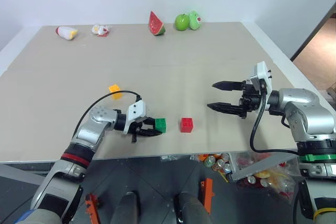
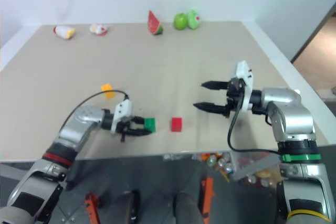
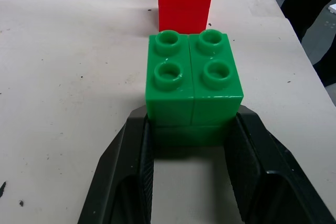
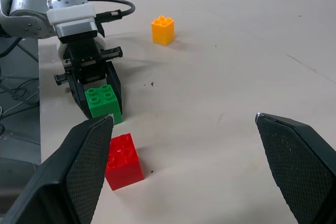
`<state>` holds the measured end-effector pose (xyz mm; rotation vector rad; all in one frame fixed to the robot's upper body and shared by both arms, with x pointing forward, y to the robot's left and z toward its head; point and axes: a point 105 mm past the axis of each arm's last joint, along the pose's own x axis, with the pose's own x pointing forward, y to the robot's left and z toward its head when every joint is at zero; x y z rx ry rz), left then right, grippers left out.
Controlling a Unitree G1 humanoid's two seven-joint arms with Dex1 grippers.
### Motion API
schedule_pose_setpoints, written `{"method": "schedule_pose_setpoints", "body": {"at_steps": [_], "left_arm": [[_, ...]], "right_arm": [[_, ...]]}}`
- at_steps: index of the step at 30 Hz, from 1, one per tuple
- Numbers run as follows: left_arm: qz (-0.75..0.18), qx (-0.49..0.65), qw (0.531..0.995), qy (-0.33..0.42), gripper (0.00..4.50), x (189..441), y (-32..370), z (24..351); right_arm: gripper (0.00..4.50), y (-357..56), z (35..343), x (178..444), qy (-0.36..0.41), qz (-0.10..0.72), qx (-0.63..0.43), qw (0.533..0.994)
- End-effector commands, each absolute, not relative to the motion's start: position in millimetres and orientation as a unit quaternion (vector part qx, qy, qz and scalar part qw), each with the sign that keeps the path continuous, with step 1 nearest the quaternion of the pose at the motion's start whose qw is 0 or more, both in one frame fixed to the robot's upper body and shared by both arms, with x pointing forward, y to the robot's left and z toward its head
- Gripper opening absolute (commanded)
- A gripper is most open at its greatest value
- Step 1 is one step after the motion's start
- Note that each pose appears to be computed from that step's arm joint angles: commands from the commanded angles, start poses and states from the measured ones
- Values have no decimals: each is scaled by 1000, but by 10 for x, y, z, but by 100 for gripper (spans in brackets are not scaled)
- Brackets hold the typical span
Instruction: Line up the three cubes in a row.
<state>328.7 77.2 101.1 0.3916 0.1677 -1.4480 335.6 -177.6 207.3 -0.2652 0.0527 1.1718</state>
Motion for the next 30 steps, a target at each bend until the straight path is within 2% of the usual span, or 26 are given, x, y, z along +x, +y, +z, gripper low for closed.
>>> {"method": "schedule_pose_setpoints", "body": {"at_steps": [1, 3, 7, 14, 19, 23, 26, 30], "left_arm": [[-635, 180, 748, 66, 328, 3337, 853, 1049], [-625, 186, 755, 68, 397, 3354, 902, 1036], [-612, 204, 759, 87, 397, 3333, 1116, 1003], [-570, 224, 784, 105, 397, 3230, 1608, 1176], [-501, 201, 838, 80, 397, 3213, 1939, 1397], [-426, 138, 893, 31, 397, 3266, 2098, 1611], [-367, 98, 925, 22, 397, 3320, 2267, 1595], [-321, 90, 942, 29, 397, 3360, 2407, 1463]], "right_arm": [[450, -1771, 2242, 3353, -4, 553, -136, 822], [450, -1771, 2254, 3357, -6, 553, -136, 822], [450, -1773, 2301, 3399, -10, 553, -136, 822], [450, -1705, 2372, 3473, -18, 567, -146, 811], [450, -1469, 2431, 3557, -39, 583, -154, 797], [450, -1179, 2439, 3593, -61, 596, -141, 788], [450, -1010, 2362, 3568, -60, 613, -138, 775], [450, -894, 2295, 3536, -57, 629, -129, 764]]}}
